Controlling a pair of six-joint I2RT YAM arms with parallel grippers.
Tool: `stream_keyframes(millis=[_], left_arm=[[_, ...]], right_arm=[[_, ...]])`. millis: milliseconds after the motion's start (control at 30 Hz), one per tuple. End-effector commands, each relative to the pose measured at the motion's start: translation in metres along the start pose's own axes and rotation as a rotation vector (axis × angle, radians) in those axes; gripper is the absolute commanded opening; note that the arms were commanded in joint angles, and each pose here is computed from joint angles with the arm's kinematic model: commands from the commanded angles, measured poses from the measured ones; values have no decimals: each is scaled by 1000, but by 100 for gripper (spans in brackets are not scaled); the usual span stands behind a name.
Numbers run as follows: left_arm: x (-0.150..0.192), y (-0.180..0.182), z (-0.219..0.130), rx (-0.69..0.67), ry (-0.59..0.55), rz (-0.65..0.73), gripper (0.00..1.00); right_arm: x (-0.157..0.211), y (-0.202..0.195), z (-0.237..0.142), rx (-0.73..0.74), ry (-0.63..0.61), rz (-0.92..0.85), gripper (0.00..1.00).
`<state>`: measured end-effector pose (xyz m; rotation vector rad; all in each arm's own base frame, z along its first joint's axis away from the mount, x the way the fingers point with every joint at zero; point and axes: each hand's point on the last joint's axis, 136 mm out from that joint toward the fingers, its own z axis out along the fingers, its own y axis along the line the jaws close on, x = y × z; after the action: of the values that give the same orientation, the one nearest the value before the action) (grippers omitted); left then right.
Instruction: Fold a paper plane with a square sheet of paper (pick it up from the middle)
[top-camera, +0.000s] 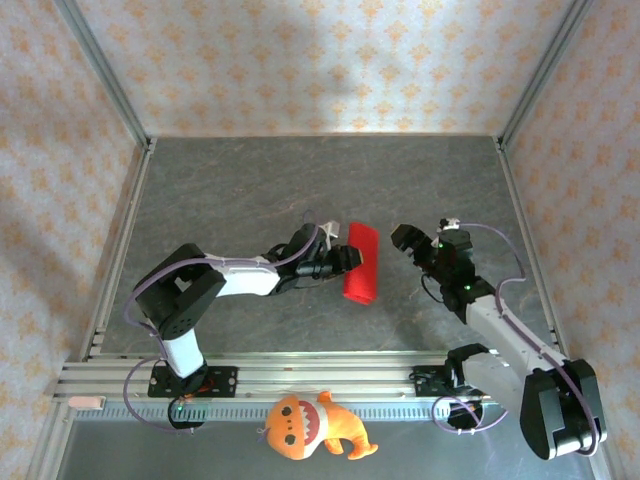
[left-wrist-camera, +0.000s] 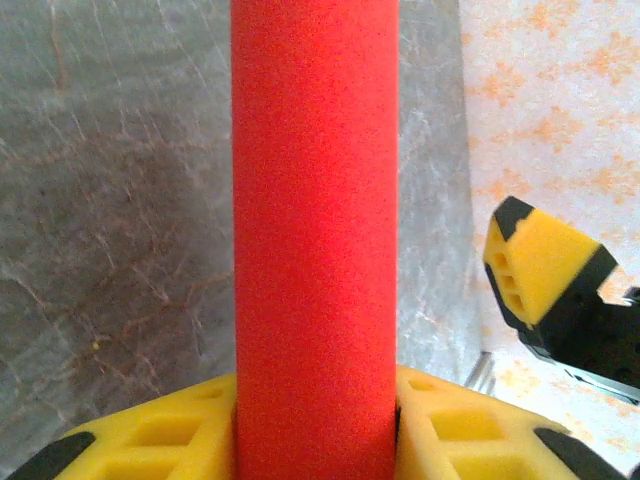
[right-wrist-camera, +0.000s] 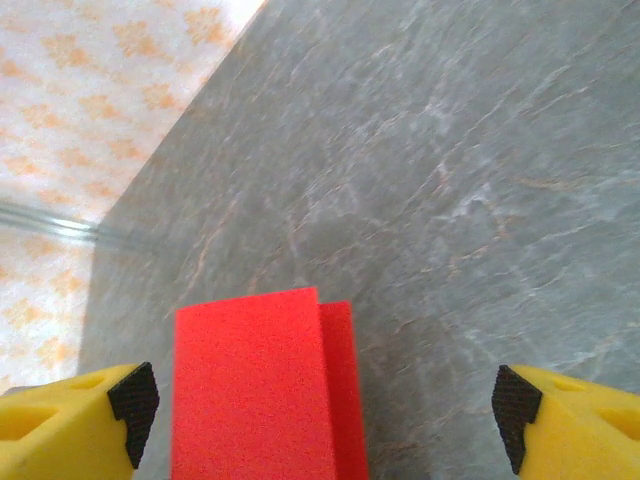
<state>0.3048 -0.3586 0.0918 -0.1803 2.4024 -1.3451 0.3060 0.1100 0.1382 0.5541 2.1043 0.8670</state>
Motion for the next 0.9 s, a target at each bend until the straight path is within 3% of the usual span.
stream_keyframes(millis=[0,167,667,867], left_arm=[[-10,-24,-10,133,-25,-27,38],[-7,21,-7,-21,-37,-39,37],[-2,74,-6,-228,-56,-45,38],[-1,83,-8,-245,-77,-94,39]], right_arm=[[4,20,4,-99,51,8,88],[20,25,15,-150,150,35,83],[56,20,38,-173,338,46,71],[68,14,48,-124,393,31,64]])
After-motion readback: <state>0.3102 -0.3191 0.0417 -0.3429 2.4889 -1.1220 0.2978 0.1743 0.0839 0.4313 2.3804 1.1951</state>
